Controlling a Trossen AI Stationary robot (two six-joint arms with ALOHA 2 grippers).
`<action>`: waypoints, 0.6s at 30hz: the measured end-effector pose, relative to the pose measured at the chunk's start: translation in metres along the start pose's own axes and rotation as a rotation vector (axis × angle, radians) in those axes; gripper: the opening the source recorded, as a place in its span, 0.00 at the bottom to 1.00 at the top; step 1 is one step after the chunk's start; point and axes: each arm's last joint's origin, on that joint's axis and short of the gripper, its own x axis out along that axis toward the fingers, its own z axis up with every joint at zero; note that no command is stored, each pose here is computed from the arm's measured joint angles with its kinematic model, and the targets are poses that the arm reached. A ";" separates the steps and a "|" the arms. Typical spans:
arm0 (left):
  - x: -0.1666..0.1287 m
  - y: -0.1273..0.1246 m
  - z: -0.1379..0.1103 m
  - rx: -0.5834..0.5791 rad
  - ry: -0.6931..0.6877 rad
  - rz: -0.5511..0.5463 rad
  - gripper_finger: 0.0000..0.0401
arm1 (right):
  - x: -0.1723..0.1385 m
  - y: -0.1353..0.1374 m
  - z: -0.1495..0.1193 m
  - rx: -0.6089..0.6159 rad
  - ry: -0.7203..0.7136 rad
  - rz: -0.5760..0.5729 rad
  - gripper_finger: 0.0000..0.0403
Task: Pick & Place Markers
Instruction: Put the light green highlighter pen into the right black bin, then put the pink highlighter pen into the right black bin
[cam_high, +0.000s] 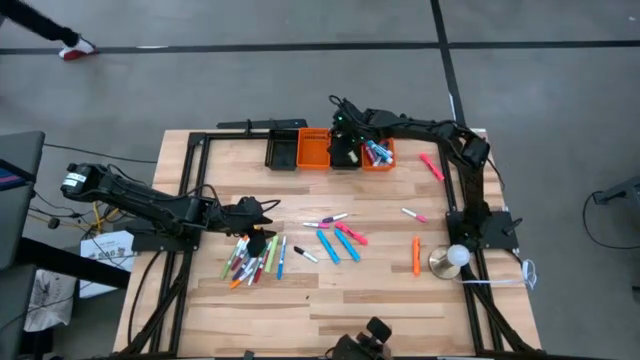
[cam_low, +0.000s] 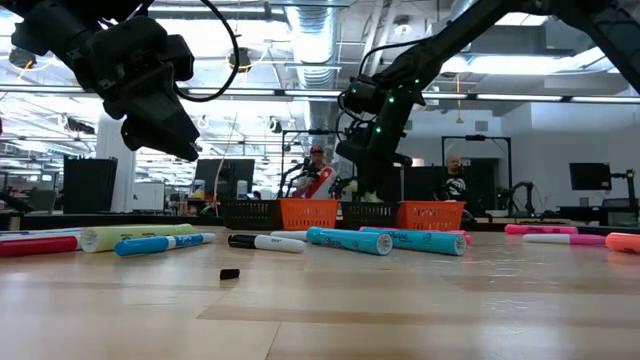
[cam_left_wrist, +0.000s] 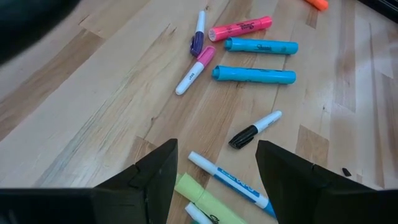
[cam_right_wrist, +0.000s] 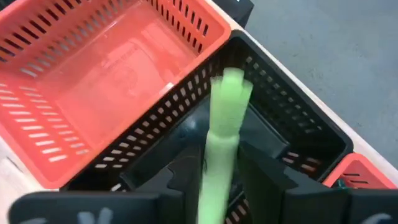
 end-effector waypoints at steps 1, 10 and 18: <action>0.000 0.000 0.000 0.000 -0.001 0.000 0.53 | 0.000 0.001 0.000 -0.005 -0.001 0.001 0.27; 0.000 0.000 0.000 0.000 -0.001 0.000 0.53 | -0.009 0.000 -0.001 -0.029 0.008 -0.007 0.38; 0.000 0.000 0.000 0.000 0.000 0.000 0.53 | -0.069 -0.027 -0.007 -0.026 0.061 -0.060 0.37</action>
